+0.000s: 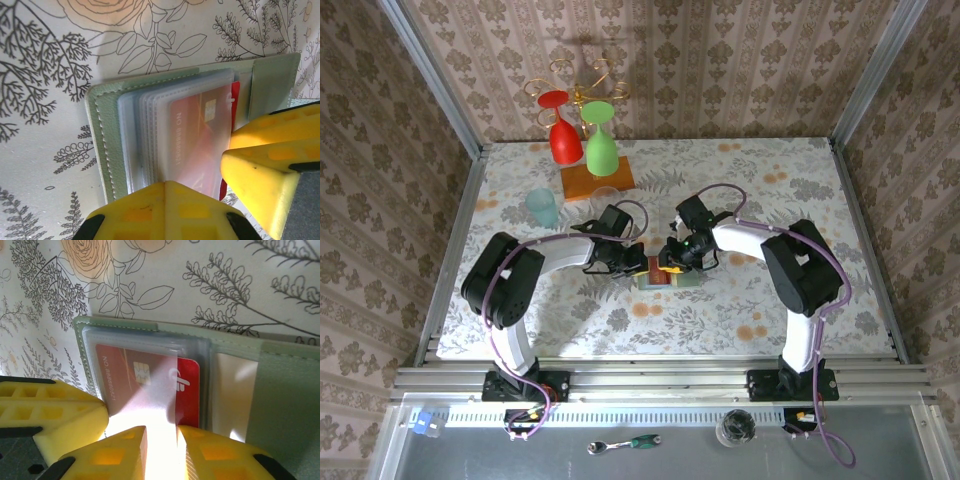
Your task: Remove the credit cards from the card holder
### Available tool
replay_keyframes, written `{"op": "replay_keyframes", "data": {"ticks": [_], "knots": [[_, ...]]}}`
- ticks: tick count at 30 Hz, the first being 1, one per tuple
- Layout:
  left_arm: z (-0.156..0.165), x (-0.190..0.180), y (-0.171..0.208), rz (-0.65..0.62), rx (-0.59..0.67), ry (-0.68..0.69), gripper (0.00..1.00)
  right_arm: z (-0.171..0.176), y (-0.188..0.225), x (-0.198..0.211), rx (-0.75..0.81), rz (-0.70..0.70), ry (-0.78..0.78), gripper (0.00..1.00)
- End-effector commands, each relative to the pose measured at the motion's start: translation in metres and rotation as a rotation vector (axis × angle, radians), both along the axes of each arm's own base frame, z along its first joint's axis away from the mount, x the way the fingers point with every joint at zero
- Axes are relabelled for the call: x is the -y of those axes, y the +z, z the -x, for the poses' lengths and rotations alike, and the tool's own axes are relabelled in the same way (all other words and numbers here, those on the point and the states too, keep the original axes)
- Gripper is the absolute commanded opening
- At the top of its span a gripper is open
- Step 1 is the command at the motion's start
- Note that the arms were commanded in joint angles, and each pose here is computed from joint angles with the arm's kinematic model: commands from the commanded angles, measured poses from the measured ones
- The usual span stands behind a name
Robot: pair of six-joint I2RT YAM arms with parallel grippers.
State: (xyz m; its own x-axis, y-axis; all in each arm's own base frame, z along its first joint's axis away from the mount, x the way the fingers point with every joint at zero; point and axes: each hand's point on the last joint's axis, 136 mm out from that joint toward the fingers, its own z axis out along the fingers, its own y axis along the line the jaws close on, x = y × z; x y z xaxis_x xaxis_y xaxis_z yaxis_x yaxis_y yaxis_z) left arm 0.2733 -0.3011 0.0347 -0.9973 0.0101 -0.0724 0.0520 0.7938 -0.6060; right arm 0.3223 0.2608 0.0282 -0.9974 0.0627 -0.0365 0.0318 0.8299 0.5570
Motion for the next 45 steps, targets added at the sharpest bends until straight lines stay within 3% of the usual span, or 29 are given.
{"op": "replay_keyframes", "data": {"ticks": [1, 15, 25, 45], "knots": [[0.004, -0.015, -0.013, -0.066, -0.029, 0.008, 0.00, 0.005, -0.004, 0.017, 0.000, 0.092, -0.014, 0.26], [-0.003, -0.022, -0.002, -0.062, 0.000, 0.023, 0.00, 0.000, 0.036, 0.006, 0.080, -0.008, -0.001, 0.29], [-0.011, 0.002, 0.031, 0.028, 0.065, -0.020, 0.00, 0.002, 0.035, 0.012, 0.109, -0.031, -0.010, 0.33], [-0.002, 0.003, -0.005, -0.052, -0.009, -0.037, 0.00, -0.001, 0.002, 0.013, 0.040, -0.069, -0.024, 0.29]]}}
